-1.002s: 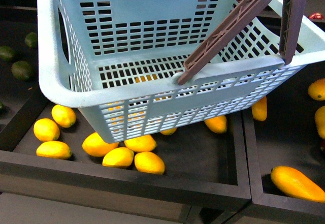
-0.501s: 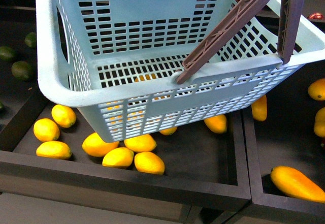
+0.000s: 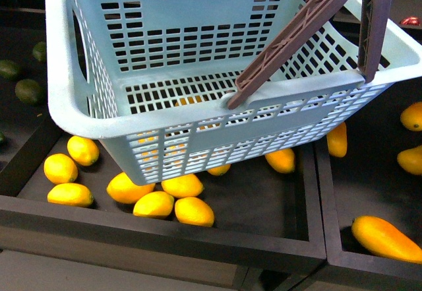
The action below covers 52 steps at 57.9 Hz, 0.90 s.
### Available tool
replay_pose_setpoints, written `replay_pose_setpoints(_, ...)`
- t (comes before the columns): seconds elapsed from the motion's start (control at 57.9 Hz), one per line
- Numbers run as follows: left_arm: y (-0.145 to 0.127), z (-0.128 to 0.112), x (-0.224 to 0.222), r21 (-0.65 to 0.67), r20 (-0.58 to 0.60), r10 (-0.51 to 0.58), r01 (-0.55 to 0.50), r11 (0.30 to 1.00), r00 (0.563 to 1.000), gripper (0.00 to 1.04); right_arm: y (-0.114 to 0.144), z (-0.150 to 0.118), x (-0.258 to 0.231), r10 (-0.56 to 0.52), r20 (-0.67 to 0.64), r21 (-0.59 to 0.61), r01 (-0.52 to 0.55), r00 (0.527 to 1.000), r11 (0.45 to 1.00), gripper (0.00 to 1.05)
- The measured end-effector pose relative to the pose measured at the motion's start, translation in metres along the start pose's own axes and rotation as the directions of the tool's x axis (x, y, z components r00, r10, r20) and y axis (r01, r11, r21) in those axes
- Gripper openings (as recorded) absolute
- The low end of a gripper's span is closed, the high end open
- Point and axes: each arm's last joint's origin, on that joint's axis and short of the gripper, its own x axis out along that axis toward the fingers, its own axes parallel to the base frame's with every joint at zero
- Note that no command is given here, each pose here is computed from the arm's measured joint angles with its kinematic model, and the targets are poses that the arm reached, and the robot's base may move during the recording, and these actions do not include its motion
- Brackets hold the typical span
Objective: Pick mango and avocado into basket
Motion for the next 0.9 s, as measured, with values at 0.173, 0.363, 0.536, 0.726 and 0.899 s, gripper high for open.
replay_pose_setpoints(0.173, 0.000, 0.000, 0.000, 0.000, 0.000, 0.000, 0.000, 1.000, 1.000, 0.06, -0.004, 0.007, -0.040, 0.014, 0.122, 0.071, -0.023, 0.992, 0.997, 0.62)
replay_pose_setpoints(0.363, 0.000, 0.000, 0.000, 0.000, -0.002, -0.001, 0.001, 1.000, 1.000, 0.06, -0.004, 0.036, -0.104, -0.022, 0.326, 0.119, -0.019, 0.945, 0.993, 0.62)
replay_pose_setpoints(0.536, 0.000, 0.000, 0.000, 0.000, -0.002, -0.001, 0.001, 1.000, 1.000, 0.06, 0.026, 0.074, -0.164, -0.014, 0.531, 0.164, -0.087, 0.847, 0.983, 0.62)
replay_pose_setpoints(0.726, 0.000, 0.000, 0.000, 0.000, -0.001, 0.000, 0.000, 1.000, 1.000, 0.06, 0.076, 0.118, -0.226, -0.013, 0.696, 0.221, -0.197, 0.718, 0.955, 0.62)
replay_pose_setpoints(0.899, 0.000, 0.000, 0.000, 0.000, 0.001, 0.001, -0.001, 1.000, 1.000, 0.06, 0.121, 0.155, -0.257, 0.040, 0.780, 0.238, -0.355, 0.625, 0.904, 0.61)
